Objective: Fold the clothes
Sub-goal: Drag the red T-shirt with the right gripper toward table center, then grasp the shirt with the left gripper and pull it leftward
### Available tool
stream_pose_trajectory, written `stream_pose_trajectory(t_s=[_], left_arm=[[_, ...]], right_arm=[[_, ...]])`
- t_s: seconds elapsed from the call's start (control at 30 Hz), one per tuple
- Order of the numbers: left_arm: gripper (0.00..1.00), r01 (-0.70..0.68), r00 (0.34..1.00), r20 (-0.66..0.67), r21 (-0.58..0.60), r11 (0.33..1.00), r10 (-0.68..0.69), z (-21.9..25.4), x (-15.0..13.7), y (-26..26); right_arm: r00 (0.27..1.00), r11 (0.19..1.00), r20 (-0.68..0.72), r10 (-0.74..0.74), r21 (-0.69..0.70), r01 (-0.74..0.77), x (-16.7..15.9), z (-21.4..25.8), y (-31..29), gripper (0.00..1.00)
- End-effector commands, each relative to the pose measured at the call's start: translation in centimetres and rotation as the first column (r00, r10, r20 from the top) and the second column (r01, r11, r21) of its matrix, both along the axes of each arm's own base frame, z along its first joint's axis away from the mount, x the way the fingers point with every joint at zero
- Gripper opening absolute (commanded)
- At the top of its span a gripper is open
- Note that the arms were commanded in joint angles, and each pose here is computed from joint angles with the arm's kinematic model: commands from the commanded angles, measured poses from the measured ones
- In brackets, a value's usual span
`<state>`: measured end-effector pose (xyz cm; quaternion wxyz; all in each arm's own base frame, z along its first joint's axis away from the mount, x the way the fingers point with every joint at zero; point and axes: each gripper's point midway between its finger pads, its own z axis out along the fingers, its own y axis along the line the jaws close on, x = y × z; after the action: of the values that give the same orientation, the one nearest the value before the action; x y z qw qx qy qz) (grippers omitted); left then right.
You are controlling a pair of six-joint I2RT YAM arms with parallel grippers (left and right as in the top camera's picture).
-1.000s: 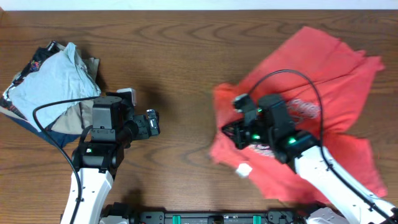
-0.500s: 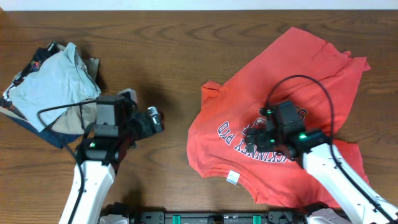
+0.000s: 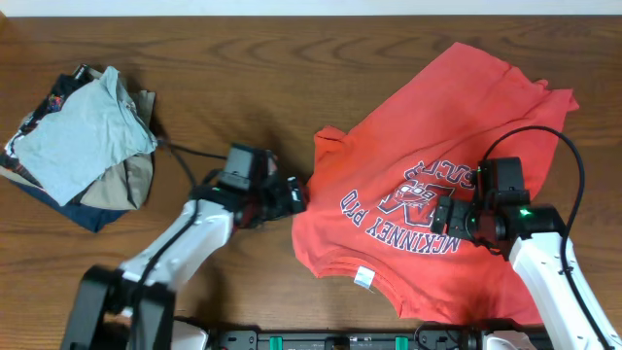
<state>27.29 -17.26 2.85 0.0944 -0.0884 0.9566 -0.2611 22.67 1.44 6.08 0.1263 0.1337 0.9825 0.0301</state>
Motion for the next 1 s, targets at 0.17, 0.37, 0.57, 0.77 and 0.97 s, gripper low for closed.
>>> stream_pose_trajectory(t_s=[0.17,0.37,0.57,0.77,0.97], left_arm=[[0.20,0.077,0.997,-0.028,-0.042,0.996,-0.078,-1.7,-1.1,-4.5],[0.06,-0.004,0.997,0.075,0.038,0.999,0.001,-1.1,2.4,-1.9],[0.06,-0.170,0.948,0.271,-0.008,0.985,0.165,5.2,11.5,3.4],[0.32,-0.370,0.793,0.491,-0.080,0.926,0.360,15.4,19.9,11.4],[0.98,-0.321,0.874,0.340,-0.131,0.938,0.347,14.8,17.6,11.4]], right_arm=[[1.000,0.997,-0.009,-0.011,-0.080,0.011,-0.3,0.6,-1.7,0.99],[0.999,0.994,-0.018,-0.046,-0.102,0.044,-0.6,0.5,-2.2,0.99],[0.998,0.993,-0.017,-0.062,-0.103,0.060,-0.6,0.5,-2.3,0.99],[0.994,0.991,0.013,-0.105,-0.088,0.106,0.0,0.7,-2.3,0.99],[0.993,0.991,0.056,-0.108,-0.069,0.112,1.1,1.0,-2.0,0.99]])
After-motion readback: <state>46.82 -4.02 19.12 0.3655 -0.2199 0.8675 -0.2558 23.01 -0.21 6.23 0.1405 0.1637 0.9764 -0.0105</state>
